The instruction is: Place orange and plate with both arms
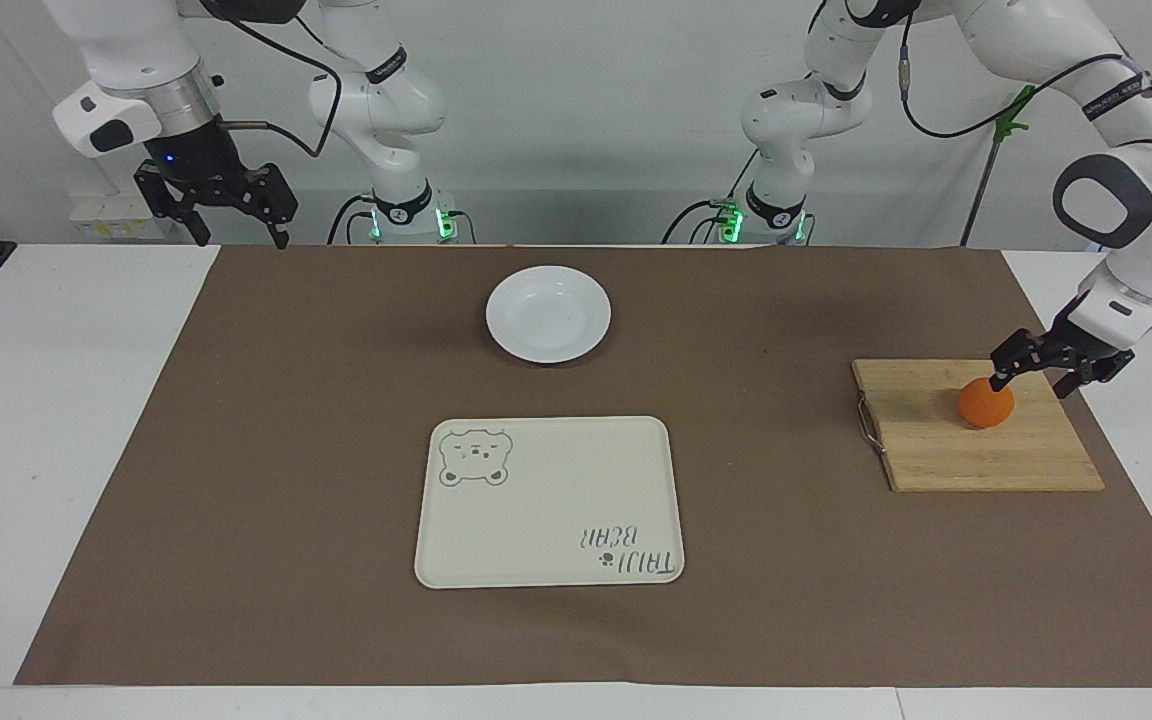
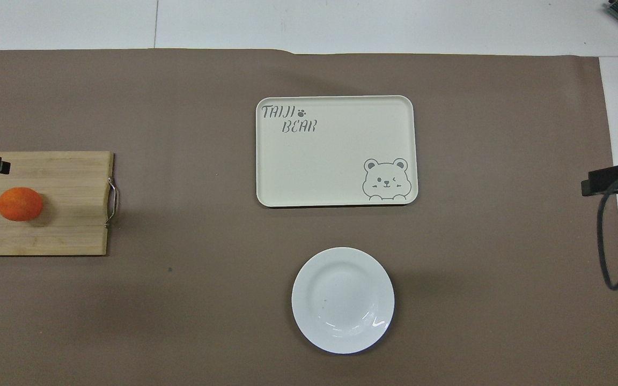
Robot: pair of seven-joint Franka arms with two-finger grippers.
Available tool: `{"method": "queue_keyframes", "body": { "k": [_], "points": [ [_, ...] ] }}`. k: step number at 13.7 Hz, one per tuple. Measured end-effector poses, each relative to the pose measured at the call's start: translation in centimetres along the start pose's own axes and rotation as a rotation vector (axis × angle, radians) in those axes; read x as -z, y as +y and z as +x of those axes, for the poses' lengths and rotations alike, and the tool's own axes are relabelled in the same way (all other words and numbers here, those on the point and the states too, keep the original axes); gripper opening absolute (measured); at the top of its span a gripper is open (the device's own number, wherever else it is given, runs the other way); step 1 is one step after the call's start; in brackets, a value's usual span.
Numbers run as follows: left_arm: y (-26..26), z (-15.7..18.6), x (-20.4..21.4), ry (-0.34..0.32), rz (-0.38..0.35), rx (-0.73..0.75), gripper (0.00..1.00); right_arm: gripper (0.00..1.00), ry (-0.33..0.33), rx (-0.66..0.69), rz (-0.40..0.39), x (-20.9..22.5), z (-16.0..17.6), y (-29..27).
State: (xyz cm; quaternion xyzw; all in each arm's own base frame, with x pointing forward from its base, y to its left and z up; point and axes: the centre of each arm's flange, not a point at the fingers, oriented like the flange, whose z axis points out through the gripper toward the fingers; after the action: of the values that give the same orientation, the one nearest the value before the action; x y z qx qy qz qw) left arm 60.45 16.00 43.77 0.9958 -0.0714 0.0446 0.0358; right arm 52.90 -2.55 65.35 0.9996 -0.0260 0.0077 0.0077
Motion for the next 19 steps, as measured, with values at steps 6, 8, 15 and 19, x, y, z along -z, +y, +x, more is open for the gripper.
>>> {"method": "queue_keyframes", "body": {
  "k": [6,8,15,19],
  "points": [
    [-2.5,-2.1,-5.5,-0.014,-0.009,0.052,1.00,1.00,0.000,0.000,0.000,0.0,0.0,0.0],
    [-2.4,-2.4,-6.3,-0.003,-0.023,0.069,1.00,1.00,0.000,0.000,0.000,0.0,0.0,0.0],
    [-2.9,-4.4,-9.2,-0.025,-0.031,0.095,1.00,1.00,0.000,0.000,0.000,0.0,0.0,0.0],
    [-3.1,-4.7,-9.4,-0.029,-0.033,0.102,1.00,1.00,0.000,0.000,0.000,0.0,0.0,0.0]
  ]
}}
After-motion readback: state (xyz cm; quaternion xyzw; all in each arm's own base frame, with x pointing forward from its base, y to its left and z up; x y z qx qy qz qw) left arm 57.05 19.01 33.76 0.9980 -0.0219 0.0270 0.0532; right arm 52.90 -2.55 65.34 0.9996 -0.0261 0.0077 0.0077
